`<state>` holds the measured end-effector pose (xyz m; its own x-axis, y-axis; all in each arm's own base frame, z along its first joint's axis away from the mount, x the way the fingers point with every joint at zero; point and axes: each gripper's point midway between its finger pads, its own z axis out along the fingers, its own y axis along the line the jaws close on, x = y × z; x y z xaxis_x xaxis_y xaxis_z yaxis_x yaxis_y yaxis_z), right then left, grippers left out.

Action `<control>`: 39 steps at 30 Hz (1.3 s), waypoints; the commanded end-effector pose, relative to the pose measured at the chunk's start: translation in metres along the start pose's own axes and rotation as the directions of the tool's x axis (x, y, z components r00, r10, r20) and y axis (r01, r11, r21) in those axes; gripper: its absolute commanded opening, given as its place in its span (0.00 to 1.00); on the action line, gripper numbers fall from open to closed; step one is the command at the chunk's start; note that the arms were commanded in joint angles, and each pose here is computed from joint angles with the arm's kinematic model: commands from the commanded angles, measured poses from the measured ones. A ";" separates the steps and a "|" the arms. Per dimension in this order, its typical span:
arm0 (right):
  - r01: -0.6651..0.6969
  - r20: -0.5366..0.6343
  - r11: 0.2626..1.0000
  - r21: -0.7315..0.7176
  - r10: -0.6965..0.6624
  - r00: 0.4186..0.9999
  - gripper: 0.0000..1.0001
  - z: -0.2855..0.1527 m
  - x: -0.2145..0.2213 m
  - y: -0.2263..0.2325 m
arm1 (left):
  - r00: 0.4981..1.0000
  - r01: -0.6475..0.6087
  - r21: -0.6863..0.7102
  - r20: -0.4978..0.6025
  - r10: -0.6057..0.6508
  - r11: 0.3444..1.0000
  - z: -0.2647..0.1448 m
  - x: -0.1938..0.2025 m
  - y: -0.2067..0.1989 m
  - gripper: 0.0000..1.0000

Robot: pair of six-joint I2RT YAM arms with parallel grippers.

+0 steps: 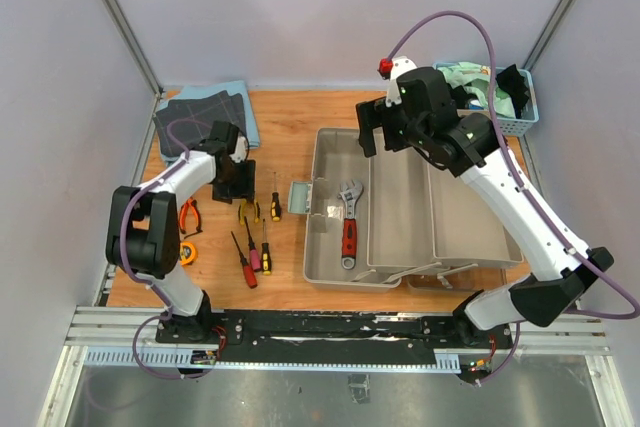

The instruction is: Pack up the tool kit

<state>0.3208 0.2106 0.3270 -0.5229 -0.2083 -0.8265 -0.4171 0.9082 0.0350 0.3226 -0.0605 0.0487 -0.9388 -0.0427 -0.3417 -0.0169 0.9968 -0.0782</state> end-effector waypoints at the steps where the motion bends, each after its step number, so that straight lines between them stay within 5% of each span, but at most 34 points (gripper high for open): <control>1: 0.016 0.022 1.000 0.025 -0.017 1.000 0.98 -0.008 -0.002 -0.005 | 0.999 -0.032 0.012 0.003 0.032 0.999 0.005 -0.011 -0.001 0.62; 23: 0.016 0.017 0.999 0.033 -0.017 1.000 0.98 -0.010 0.001 -0.009 | 0.992 -0.091 -0.015 -0.093 0.089 0.996 0.037 0.004 0.008 0.39; 28: 0.013 0.017 0.999 0.044 -0.014 1.000 0.98 -0.011 0.001 -0.012 | 0.986 -0.091 -0.003 -0.141 0.090 0.996 0.042 0.012 0.007 0.02; 30: 0.012 0.017 0.999 0.047 -0.013 1.000 0.98 -0.012 0.002 -0.014 | 0.985 -0.089 -0.007 -0.148 0.087 0.996 0.041 0.012 0.007 0.00; 34: 0.005 0.026 0.998 0.063 -0.006 1.000 0.98 -0.017 0.000 -0.019 | 0.991 -0.105 -0.008 -0.085 0.104 0.994 0.020 -0.015 0.004 0.00; 39: -0.019 0.055 0.994 0.109 0.013 0.998 0.98 -0.030 -0.005 -0.039 | 0.983 -0.135 0.037 0.127 0.129 0.990 -0.046 -0.097 -0.016 0.00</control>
<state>0.3160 0.1961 0.3336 -0.5062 -0.2071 -0.8372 -0.3934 0.9193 0.0104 0.3482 -0.0600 0.0465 -0.9620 0.0676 -0.2644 0.0801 0.9961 -0.0369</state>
